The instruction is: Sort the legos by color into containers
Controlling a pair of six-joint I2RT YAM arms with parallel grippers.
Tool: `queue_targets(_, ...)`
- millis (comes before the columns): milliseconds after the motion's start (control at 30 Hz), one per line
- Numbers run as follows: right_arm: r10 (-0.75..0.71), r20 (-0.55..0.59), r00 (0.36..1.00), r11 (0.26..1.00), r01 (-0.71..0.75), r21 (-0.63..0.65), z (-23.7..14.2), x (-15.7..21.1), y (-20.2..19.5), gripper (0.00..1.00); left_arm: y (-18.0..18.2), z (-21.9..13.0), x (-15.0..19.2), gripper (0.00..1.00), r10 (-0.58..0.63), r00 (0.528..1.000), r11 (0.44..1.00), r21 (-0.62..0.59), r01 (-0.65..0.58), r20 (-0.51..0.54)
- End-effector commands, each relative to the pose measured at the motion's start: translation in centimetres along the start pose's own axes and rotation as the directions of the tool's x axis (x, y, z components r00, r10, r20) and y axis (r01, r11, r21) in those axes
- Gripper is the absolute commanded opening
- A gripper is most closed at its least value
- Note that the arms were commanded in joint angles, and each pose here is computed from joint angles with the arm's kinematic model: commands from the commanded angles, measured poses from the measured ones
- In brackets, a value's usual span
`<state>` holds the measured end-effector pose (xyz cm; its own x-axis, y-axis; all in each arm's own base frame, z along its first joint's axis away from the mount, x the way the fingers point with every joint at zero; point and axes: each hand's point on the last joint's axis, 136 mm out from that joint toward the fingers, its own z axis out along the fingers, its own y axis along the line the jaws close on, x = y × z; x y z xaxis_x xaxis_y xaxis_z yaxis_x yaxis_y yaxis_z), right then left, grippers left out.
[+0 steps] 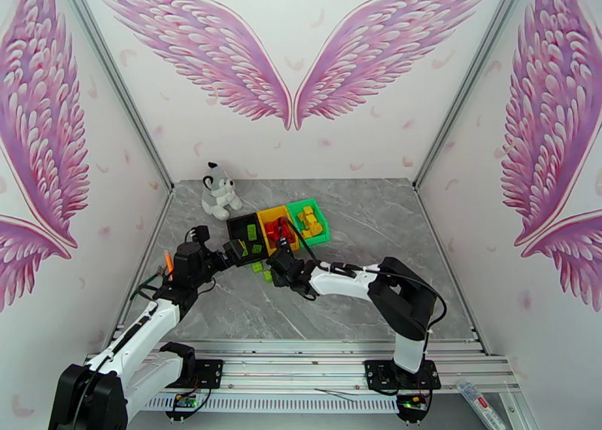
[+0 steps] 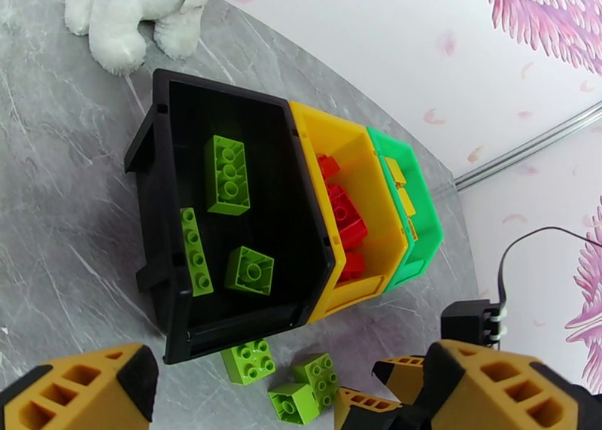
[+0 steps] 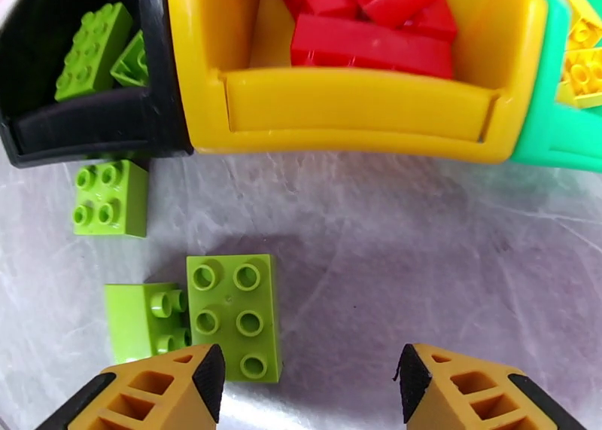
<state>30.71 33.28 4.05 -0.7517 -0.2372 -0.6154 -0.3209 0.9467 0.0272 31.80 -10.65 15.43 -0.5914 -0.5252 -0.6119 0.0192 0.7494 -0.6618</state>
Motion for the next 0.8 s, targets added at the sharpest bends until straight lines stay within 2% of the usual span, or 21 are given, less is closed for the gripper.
queue_targets(0,0.0,-0.036,0.999,1.0,0.0,-0.015,1.2,1.7,0.7,0.68,-1.0,-0.2,-1.2,0.99,0.022,1.0,1.0,0.006,-0.023,0.022)
queue_targets(400,-0.018,-0.033,0.999,1.0,0.017,-0.02,1.5,1.6,2.0,0.67,-0.9,-0.2,-1.2,0.99,0.022,1.0,1.0,0.001,-0.022,0.021)
queue_targets(767,-0.075,-0.06,0.995,0.992,0.068,-0.111,1.0,3.0,4.7,0.68,-0.8,-0.2,-1.3,0.99,0.021,0.999,1.0,-0.004,-0.021,0.024)
